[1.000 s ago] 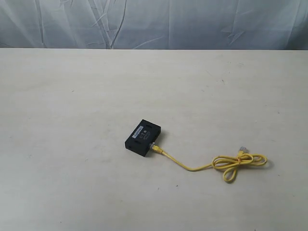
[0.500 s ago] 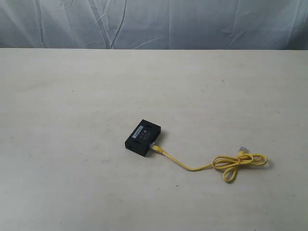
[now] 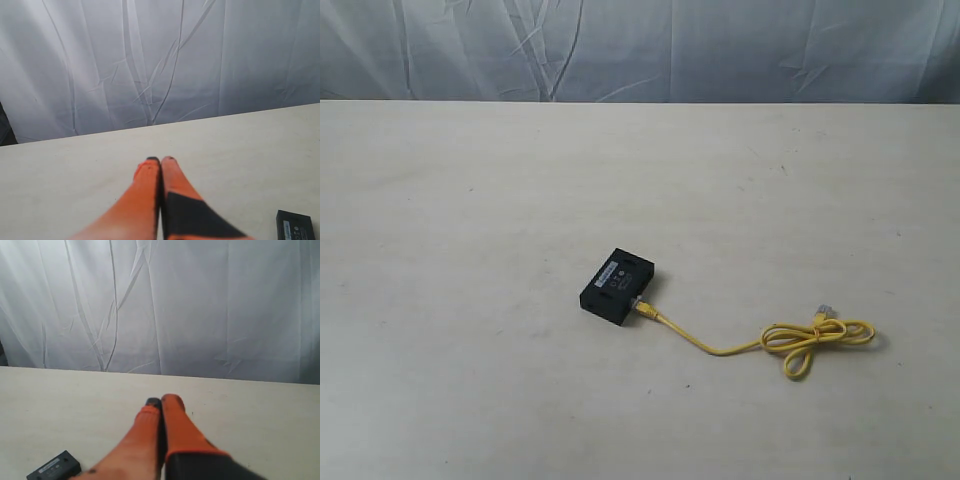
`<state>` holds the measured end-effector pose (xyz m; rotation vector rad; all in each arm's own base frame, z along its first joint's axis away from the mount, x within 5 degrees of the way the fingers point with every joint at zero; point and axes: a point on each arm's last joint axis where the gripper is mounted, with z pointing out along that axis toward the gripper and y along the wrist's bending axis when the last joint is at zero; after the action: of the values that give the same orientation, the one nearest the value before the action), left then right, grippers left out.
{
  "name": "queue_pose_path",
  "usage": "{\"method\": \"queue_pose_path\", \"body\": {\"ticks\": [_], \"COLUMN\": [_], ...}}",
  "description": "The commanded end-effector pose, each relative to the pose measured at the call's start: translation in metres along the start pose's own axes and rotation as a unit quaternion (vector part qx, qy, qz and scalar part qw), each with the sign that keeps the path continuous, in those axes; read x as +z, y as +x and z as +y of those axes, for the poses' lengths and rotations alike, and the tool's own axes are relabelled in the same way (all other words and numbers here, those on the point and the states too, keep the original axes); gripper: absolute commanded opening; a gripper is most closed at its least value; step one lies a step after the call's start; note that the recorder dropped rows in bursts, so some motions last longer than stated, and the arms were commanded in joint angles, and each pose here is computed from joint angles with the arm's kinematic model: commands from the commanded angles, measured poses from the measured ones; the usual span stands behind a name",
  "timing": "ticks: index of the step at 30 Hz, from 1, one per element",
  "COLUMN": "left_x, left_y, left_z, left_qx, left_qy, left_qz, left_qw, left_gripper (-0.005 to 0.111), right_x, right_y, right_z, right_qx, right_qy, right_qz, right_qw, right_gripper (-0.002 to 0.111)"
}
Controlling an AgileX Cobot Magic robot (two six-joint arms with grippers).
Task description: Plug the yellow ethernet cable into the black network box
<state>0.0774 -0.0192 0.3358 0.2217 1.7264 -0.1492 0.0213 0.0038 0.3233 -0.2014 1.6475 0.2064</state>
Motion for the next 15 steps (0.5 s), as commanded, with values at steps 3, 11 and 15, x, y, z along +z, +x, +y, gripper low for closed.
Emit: {"method": "queue_pose_path", "body": {"ticks": [3, 11, 15], "left_x": [-0.002, -0.002, -0.002], "left_y": [0.0, 0.0, 0.0], "left_z": [0.0, 0.0, 0.0], "left_qx": [0.002, 0.002, 0.002], "left_qy": [-0.003, -0.003, -0.003], "left_qz": [-0.005, -0.005, -0.005], "left_qw": [1.0, 1.0, 1.0], "left_gripper": [0.0, 0.0, 0.0], "right_x": [0.001, 0.014, 0.017], "right_y": [0.002, 0.024, 0.044], "right_z": [-0.001, -0.005, -0.008], "right_qx": [-0.023, -0.014, -0.01], "right_qy": [0.005, 0.079, 0.106], "right_qz": [-0.002, 0.02, 0.034], "right_qw": [1.0, 0.997, 0.994], "right_gripper": [0.0, 0.0, 0.0]}}
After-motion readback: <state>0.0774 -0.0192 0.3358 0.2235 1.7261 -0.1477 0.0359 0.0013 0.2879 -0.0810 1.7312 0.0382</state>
